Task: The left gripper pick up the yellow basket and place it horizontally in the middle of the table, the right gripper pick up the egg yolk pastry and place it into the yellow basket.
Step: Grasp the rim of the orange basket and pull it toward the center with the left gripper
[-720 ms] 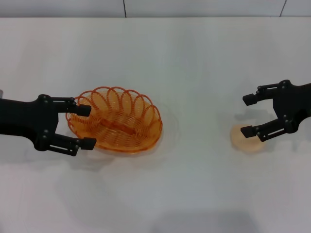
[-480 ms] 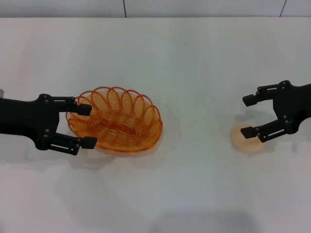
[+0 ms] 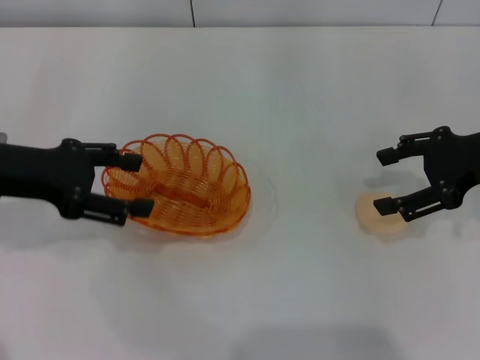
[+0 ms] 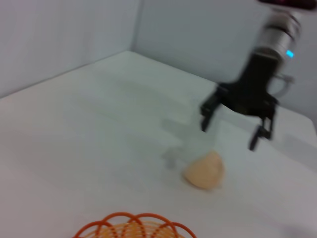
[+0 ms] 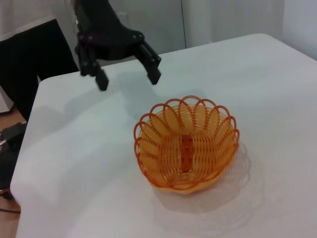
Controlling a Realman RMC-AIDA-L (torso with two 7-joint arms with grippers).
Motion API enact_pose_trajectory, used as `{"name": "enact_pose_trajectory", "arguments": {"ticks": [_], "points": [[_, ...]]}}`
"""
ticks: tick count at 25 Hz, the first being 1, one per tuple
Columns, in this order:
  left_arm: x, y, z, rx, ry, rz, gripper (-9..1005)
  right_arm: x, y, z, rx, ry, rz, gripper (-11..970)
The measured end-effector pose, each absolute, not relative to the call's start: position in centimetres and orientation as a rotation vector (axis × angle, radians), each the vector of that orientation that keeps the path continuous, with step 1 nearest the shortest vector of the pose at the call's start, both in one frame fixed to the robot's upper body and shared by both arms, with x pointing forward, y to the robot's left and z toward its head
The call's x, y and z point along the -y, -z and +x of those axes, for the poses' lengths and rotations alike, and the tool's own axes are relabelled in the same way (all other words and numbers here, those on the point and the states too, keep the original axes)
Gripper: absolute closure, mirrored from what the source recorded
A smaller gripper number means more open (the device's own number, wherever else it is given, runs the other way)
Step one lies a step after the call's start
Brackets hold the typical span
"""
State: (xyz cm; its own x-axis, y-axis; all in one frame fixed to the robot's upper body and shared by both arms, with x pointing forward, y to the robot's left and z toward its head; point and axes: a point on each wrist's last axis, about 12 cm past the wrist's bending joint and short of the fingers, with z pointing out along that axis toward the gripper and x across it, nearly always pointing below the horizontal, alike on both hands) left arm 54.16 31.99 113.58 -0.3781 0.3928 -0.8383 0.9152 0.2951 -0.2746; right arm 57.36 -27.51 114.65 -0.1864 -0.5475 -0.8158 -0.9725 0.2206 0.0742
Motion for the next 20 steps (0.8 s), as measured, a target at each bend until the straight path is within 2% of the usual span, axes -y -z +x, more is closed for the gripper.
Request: {"name": "enact_pose_trajectory", "arguments": {"ticks": [11,15,20], "points": [[-32.9,-117.7,55.7,-2.274,1.013,0.766,173,28.8,-114.0,56.6,-1.818,-0.803,-1.324,96],[-33.4,-118.6,57.0,-2.509,0.887,0.594,182,29.0,-113.7,56.3,-1.810,-0.802,-1.310,97],[-32.9,-118.3,58.4,-2.700,0.701,0.491,193,28.4,-113.4,56.1,-1.780,-0.805,-1.326,98]]}}
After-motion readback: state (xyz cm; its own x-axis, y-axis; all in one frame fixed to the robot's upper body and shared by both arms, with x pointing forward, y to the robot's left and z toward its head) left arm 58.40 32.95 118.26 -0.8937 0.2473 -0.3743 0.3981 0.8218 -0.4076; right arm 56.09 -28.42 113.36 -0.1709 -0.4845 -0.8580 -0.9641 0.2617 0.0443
